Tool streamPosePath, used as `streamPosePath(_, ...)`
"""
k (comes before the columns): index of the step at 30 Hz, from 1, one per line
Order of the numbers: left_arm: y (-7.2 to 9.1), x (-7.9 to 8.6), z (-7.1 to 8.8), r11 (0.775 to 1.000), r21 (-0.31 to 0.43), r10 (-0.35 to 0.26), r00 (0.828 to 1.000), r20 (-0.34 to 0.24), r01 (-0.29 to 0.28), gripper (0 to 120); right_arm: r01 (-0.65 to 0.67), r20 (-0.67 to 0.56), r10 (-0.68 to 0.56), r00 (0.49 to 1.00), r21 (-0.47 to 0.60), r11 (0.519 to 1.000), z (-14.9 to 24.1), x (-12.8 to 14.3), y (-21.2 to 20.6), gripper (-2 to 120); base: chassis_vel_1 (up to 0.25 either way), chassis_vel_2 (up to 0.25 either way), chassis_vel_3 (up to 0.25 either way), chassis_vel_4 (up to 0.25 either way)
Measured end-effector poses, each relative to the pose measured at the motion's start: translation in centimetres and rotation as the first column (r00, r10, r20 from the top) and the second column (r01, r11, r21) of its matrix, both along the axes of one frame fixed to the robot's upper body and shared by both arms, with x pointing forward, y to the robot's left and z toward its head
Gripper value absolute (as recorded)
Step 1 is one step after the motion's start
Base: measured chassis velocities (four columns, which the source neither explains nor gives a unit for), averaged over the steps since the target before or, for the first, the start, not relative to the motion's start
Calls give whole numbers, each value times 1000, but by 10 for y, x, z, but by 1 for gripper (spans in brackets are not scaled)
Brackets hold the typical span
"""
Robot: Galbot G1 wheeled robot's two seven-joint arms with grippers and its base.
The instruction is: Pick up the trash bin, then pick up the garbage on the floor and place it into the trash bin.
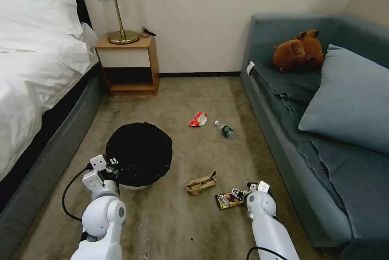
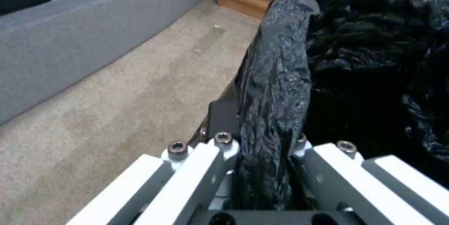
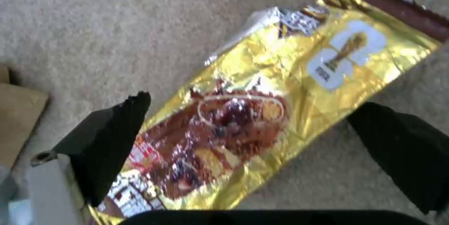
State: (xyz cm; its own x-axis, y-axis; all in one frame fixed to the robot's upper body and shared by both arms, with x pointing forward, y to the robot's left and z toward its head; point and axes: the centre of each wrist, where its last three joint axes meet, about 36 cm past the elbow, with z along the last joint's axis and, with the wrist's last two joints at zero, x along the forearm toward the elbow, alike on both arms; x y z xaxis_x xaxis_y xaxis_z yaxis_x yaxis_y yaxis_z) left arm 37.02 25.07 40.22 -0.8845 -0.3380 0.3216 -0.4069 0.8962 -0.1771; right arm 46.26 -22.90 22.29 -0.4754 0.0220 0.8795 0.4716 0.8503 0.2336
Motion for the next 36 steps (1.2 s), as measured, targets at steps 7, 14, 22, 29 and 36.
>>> streamPosePath(7,0,-1,0,1000,1,0,1000,0,0,4,1,18,-1,1000,3,1000,-4,6,2,100,0,0,0,0)
streamPosePath(14,1,1,5,1000,6,0,1000,9,0,4,-3,76,3,997,-8,1000,-14,4,6,82,0,0,0,0)
streamPosePath(22,1,2,9,1000,7,-2,1000,13,1,4,-10,94,11,995,-12,1000,-25,-4,12,62,0,0,0,0)
streamPosePath(29,3,1,9,1000,7,-1,1000,13,1,4,-10,99,13,995,-22,1000,-28,-8,14,42,0,0,0,0)
streamPosePath(36,2,0,8,1000,3,-6,1000,11,6,4,-13,109,16,994,-26,1000,-25,-12,13,19,0,0,0,0)
